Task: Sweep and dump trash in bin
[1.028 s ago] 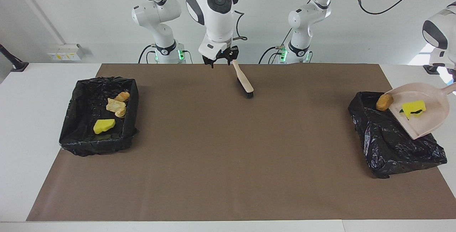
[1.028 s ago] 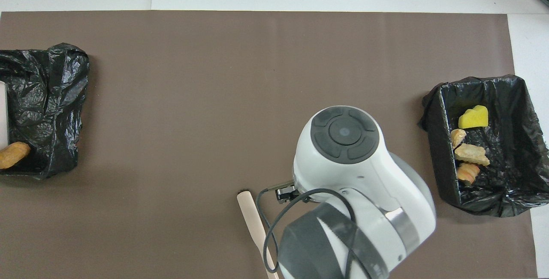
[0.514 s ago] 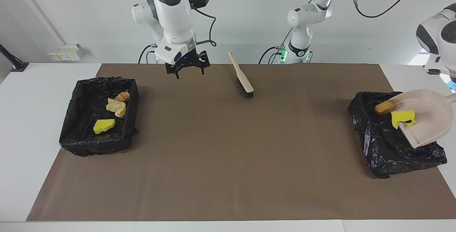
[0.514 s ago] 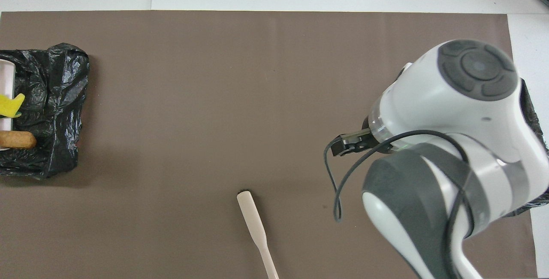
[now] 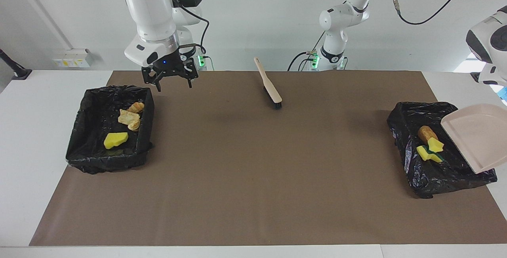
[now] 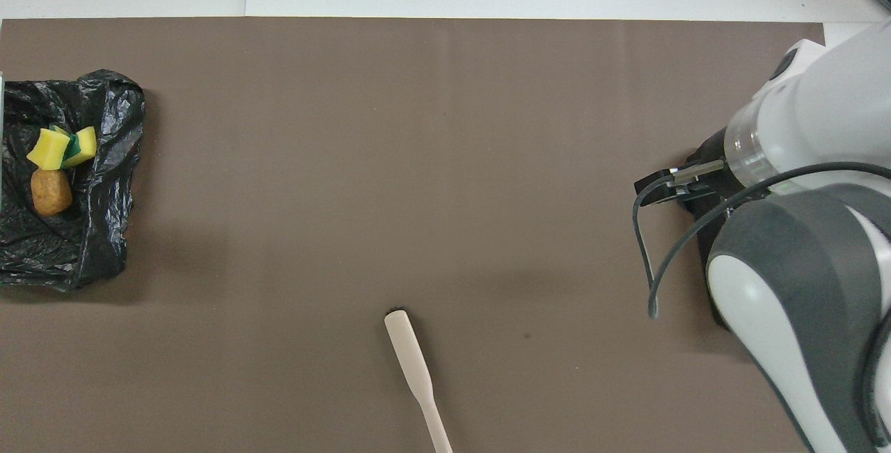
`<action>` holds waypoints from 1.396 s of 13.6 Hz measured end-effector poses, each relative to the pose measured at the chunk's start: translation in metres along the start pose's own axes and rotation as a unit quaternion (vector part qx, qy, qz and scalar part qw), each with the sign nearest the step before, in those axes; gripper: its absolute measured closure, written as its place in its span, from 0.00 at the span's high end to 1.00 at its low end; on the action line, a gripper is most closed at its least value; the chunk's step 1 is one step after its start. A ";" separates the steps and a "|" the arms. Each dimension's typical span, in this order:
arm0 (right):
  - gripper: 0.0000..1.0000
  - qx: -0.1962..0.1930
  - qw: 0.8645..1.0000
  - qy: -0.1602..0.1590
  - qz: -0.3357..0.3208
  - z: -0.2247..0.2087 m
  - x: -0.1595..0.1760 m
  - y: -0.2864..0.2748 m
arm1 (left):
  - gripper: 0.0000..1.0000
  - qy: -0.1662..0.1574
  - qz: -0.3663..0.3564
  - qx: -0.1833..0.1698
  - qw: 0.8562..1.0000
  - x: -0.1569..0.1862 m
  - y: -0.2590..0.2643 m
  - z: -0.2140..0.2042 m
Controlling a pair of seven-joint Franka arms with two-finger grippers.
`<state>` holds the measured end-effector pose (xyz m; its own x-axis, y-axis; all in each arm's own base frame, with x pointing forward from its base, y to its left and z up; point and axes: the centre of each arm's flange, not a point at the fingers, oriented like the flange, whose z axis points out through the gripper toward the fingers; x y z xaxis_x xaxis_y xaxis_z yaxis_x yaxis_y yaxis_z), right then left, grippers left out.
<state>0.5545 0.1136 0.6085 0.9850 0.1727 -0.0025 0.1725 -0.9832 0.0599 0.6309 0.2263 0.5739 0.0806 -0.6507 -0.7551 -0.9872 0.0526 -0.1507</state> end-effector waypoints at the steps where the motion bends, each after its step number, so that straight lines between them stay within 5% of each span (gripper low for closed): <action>1: 1.00 -0.001 1.000 0.002 0.012 -0.004 -0.002 0.013 | 0.32 -0.002 -0.012 -0.005 1.000 -0.011 0.001 -0.008; 6: 1.00 0.002 0.997 -0.001 0.080 0.000 -0.008 0.089 | 0.32 0.063 -0.093 -0.050 0.992 -0.052 0.023 -0.044; 9: 1.00 0.002 0.994 -0.003 0.108 0.002 -0.012 0.120 | 0.32 0.149 -0.227 -0.083 0.959 -0.086 0.060 -0.085; 11: 1.00 0.011 0.992 -0.008 0.124 0.004 -0.017 0.135 | 0.32 0.191 -0.312 -0.125 0.922 -0.088 0.078 -0.104; 14: 1.00 0.031 0.990 -0.016 0.135 0.006 -0.023 0.151 | 0.32 0.248 -0.426 -0.196 0.848 -0.051 0.075 -0.112; 17: 1.00 0.033 0.993 -0.015 0.114 0.005 -0.022 0.148 | 0.32 0.257 -0.526 -0.281 0.761 0.027 0.064 -0.143; 19: 1.00 0.034 0.993 -0.015 0.111 0.005 -0.021 0.147 | 0.32 0.244 -0.561 -0.327 0.720 0.099 0.059 -0.180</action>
<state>0.5588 -0.0346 0.6119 0.9984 -0.0501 -0.0266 -0.0502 -0.9987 -0.0044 0.5554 0.0286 0.6056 0.9778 -0.2022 -0.0543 -0.2044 -0.9781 -0.0389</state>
